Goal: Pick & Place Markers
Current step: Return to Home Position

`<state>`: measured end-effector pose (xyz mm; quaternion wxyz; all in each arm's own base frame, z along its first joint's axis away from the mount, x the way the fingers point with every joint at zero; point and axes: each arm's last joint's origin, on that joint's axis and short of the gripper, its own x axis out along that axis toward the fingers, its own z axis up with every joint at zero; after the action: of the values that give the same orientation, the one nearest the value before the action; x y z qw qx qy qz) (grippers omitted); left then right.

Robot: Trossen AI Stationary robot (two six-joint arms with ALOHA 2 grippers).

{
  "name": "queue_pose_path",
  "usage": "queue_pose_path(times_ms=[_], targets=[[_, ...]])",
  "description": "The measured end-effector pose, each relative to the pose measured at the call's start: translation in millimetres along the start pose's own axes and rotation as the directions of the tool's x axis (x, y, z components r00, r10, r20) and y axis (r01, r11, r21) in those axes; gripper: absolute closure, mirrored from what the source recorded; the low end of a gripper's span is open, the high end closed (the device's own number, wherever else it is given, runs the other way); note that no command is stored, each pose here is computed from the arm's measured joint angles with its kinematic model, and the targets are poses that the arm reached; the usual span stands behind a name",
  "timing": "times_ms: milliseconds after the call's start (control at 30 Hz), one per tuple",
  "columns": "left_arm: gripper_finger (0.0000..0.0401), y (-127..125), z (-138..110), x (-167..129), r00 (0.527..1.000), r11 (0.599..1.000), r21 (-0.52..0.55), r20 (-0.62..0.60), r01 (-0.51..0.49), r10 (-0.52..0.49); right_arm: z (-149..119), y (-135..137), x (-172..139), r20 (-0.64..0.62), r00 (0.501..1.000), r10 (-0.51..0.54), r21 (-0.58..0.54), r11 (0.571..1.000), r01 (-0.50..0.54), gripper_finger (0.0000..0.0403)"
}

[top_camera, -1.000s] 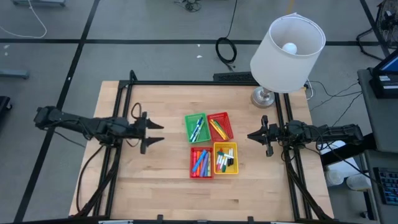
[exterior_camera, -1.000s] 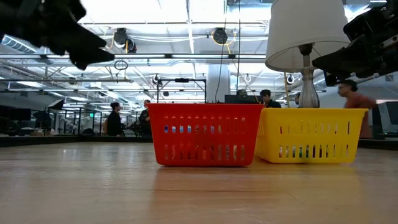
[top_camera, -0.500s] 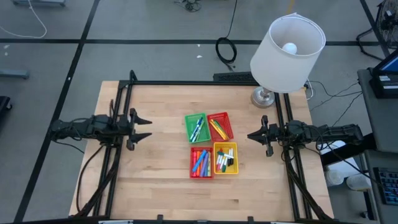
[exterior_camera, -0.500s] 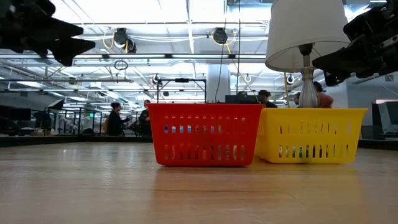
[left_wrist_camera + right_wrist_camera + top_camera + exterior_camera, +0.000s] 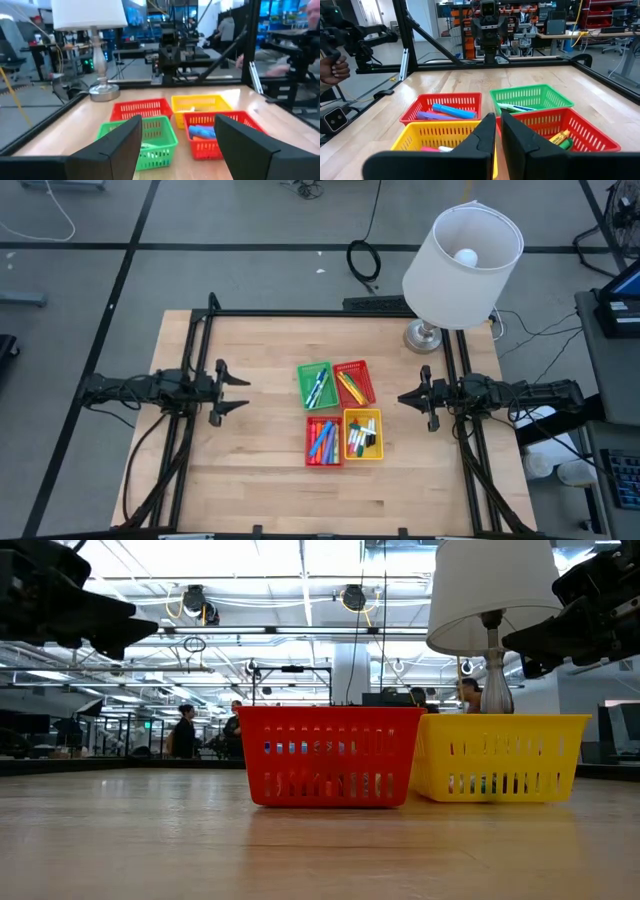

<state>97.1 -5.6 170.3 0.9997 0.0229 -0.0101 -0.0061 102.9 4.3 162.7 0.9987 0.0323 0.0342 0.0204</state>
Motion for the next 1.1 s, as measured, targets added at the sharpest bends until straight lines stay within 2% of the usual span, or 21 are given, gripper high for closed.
queue_pose_path(times_ms=[600,1100], targets=[[0.0146,0.8,-3.8,2.4,0.999,1.0,-0.001,-0.044,-0.005,0.005,0.0,0.0,0.0,0.0,1.0,0.0,0.0,1.0,0.0,0.0385],[0.0146,1.1,-1.3,2.7,1.0,1.0,-0.003,-0.009,-0.013,0.013,0.0,0.0,0.0,0.0,1.0,0.0,0.0,1.0,0.0,0.0385]])
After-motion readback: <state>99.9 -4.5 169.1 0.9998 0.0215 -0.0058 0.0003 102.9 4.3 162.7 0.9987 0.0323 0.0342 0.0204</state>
